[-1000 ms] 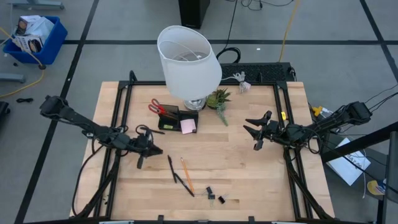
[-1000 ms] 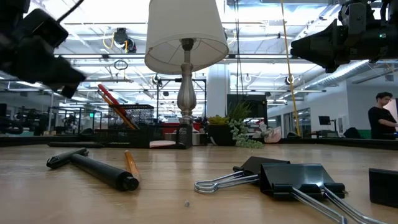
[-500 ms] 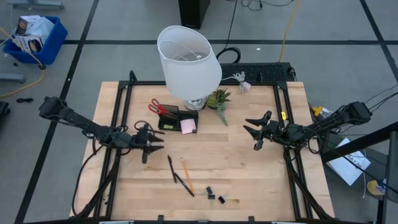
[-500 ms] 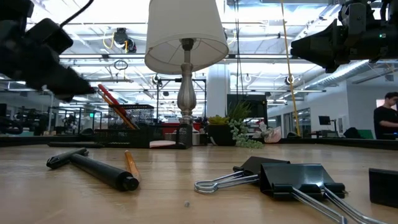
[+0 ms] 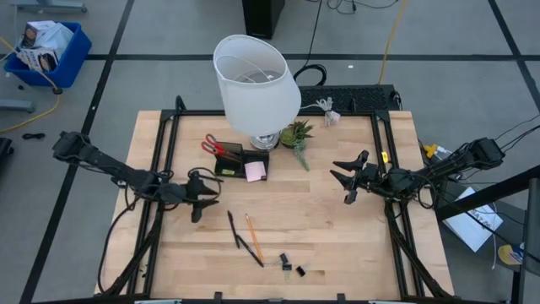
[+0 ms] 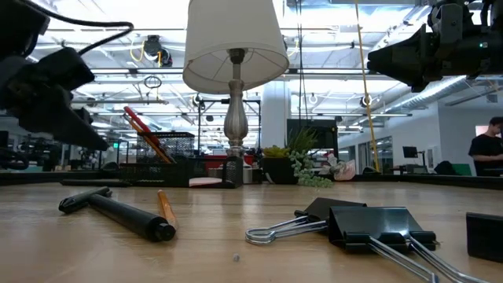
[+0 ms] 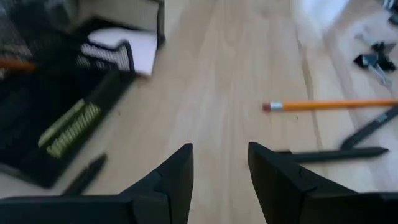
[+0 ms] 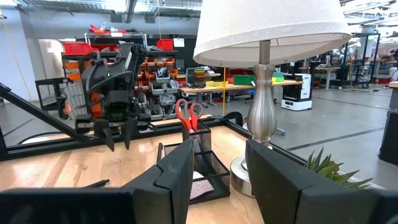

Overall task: Pick and place office supplies into organizer
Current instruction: Put the black pen into the black desk organizer

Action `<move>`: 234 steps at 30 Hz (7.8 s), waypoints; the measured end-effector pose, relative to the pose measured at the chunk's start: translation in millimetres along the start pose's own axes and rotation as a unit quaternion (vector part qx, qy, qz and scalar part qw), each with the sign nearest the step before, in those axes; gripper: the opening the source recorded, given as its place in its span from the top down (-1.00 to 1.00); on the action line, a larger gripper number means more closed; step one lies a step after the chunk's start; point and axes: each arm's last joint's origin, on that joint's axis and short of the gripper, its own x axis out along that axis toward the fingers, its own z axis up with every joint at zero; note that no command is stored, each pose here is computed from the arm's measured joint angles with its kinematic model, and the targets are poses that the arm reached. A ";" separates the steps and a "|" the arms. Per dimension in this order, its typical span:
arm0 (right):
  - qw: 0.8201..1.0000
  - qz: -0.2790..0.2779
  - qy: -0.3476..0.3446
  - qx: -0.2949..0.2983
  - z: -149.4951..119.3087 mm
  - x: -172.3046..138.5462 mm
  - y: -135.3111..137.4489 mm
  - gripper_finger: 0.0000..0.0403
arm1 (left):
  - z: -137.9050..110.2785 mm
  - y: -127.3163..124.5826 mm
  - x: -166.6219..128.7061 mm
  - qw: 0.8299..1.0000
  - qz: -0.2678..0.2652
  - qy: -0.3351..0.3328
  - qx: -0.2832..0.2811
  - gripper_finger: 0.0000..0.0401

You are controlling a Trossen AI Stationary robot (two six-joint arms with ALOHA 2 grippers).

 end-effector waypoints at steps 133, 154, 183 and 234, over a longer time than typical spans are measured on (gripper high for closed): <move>1.000 0.000 0.008 -0.006 -2.0 0.1 0.2 0.30 | 83.6 -135.8 115.4 0.846 0.157 -0.112 -0.497 0.22; 1.000 0.001 0.011 -0.008 -2.7 0.1 0.3 0.30 | 38.2 -187.8 121.1 0.709 0.068 -0.383 -0.588 0.22; 1.000 0.001 0.017 -0.013 -4.0 0.1 0.3 0.30 | 210.1 -305.9 60.5 0.945 -0.037 -0.307 0.107 0.22; 1.000 0.001 0.017 -0.013 -4.0 0.1 0.3 0.30 | 115.1 -159.4 131.8 0.734 -0.500 -0.324 0.327 0.22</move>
